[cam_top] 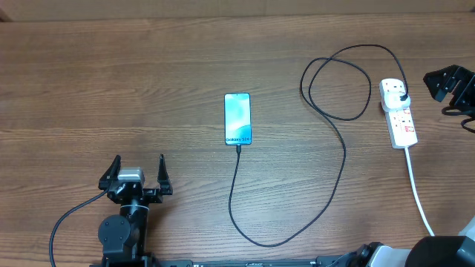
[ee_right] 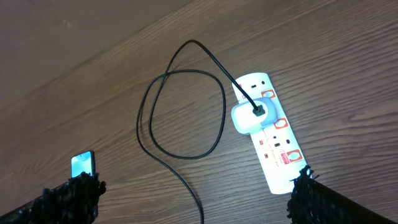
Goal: Plug charger to phone and switch on socket
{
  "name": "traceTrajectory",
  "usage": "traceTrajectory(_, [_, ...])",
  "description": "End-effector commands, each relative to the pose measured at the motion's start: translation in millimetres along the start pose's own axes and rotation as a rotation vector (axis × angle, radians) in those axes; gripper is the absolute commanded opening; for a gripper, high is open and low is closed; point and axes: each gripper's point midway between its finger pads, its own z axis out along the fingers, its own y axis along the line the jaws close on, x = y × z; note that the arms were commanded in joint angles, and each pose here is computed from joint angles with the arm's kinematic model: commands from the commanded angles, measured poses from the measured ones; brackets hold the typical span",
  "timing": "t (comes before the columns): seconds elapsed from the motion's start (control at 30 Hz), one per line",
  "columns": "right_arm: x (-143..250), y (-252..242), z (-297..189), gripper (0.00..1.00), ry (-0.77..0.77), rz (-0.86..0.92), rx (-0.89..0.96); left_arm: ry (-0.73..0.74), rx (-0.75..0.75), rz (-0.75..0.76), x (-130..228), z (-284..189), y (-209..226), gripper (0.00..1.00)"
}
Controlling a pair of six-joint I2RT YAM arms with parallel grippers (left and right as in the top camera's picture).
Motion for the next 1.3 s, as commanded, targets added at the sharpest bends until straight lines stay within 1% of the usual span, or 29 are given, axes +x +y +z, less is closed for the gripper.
traceTrajectory(0.0, [-0.2,1.6,1.3,1.00,0.001,0.001,-0.007,-0.005,-0.010,-0.014,-0.1,-0.4,1.8,1.00])
traceTrajectory(0.33, [-1.2,4.0,-0.5,1.00,-0.006,-0.006,-0.008,-0.005,-0.010,-0.014,0.0,-0.4,1.8,1.00])
traceTrajectory(0.5, [-0.7,22.4,4.2,1.00,-0.031,-0.064,-0.044,-0.005,-0.010,-0.014,0.0,-0.4,1.8,1.00])
traceTrajectory(0.6, [-1.7,43.6,10.3,1.00,-0.087,-0.149,-0.078,-0.005,-0.010,-0.014,0.0,-0.4,1.8,1.00])
traceTrajectory(0.87, [11.9,96.3,20.4,1.00,-0.272,-0.366,-0.179,-0.005,-0.010,-0.014,0.0,-0.4,1.8,1.00])
traceTrajectory(1.03, [22.0,123.4,11.3,1.00,-0.389,-0.469,-0.234,-0.005,-0.010,-0.014,0.0,-0.4,1.7,1.00])
traceTrajectory(1.1, [30.1,140.1,2.1,1.00,-0.460,-0.527,-0.271,-0.005,-0.010,-0.014,0.0,-0.4,1.8,1.00])
traceTrajectory(1.27, [53.6,164.4,-10.6,1.00,-0.550,-0.610,-0.341,-0.005,-0.010,-0.014,0.0,-0.4,1.7,1.00])
